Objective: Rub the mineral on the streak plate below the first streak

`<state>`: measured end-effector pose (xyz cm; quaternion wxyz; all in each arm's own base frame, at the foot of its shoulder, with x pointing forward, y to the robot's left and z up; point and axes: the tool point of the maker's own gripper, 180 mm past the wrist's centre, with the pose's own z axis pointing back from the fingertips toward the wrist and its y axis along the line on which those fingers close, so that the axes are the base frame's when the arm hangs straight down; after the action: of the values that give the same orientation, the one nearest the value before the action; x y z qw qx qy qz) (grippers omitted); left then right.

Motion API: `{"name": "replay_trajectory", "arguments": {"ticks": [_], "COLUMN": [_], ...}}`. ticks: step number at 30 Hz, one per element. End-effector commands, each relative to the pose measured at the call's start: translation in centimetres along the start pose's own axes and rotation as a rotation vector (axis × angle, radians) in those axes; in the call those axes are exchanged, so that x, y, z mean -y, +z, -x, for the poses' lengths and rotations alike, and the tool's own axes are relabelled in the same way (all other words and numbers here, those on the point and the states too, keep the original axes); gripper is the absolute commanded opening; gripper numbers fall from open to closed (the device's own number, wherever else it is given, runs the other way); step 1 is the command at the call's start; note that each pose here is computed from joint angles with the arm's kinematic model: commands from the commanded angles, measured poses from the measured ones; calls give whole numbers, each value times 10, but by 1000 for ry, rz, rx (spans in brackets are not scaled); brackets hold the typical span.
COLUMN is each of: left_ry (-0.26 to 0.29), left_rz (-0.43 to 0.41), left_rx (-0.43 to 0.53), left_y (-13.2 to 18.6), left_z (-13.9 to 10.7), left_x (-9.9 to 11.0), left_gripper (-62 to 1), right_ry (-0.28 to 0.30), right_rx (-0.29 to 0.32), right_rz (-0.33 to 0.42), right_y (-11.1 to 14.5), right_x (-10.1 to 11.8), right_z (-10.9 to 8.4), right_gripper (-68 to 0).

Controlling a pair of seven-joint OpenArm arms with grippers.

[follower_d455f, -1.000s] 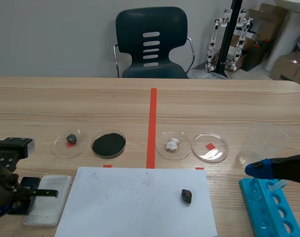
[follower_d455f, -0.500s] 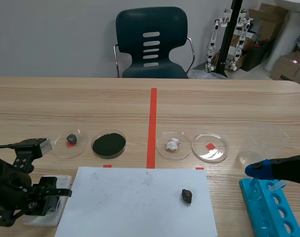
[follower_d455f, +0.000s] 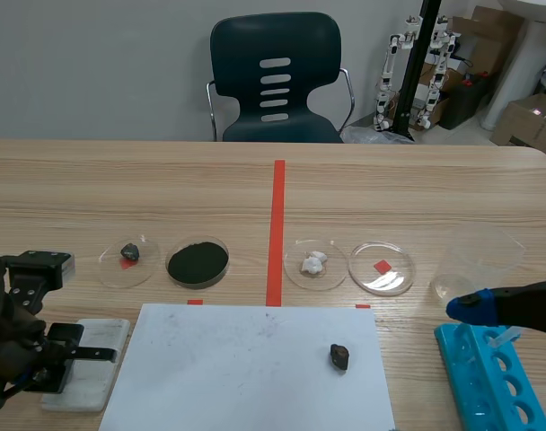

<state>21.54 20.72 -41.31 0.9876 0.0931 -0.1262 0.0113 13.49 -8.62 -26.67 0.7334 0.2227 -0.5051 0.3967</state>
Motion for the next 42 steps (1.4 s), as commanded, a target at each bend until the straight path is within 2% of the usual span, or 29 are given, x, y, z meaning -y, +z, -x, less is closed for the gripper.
{"name": "replay_trajectory", "arguments": {"ticks": [1, 5, 10, 14, 16, 19, 21, 27, 31, 36, 38, 42], "left_ry": [-4, 16, -4, -15, -21, -23, -34, -20, -18, -6, 9, -6], "left_rz": [-40, 36, 206, 311, 335, 334, 305, 41, -45, -26, 38, 200], "left_rx": [-15, -27, -37, -30, -29, -29, -28, -40, -35, -46, -55, -49], "left_y": [-2, -2, 2, 6, 7, 7, 5, -3, -3, -3, -3, 1], "left_z": [5, 8, 11, 12, 12, 12, 12, 14, 13, 15, 16, 16], "left_x": [-13, 1, 31, 50, 54, 54, 49, 2, -14, -10, 1, 30], "left_gripper": [-469, -468, -468, -468, -468, -468, -469, -469, -469, -468, -468, -468], "right_ry": [3, 3, 3, 3, 3, 3, 3, 3, 3, 3, 3, 3], "right_rx": [16, 16, 16, 16, 16, 16, 16, 16, 16, 16, 16, 16], "right_rz": [-6, -6, -6, -6, -6, -6, -6, -6, -6, -6, -6, -6], "right_y": [0, 0, 0, 0, 0, 0, 0, 0, 0, 0, 0, 0], "right_x": [1, 1, 1, 1, 1, 1, 1, 1, 1, 1, 1, 1], "right_z": [-4, -4, -4, -4, -4, -4, -4, -4, -4, -4, -4, -4], "right_gripper": [4, 4, 4, 4, 4, 4, 4, 4, 4, 4, 4, 4]}}
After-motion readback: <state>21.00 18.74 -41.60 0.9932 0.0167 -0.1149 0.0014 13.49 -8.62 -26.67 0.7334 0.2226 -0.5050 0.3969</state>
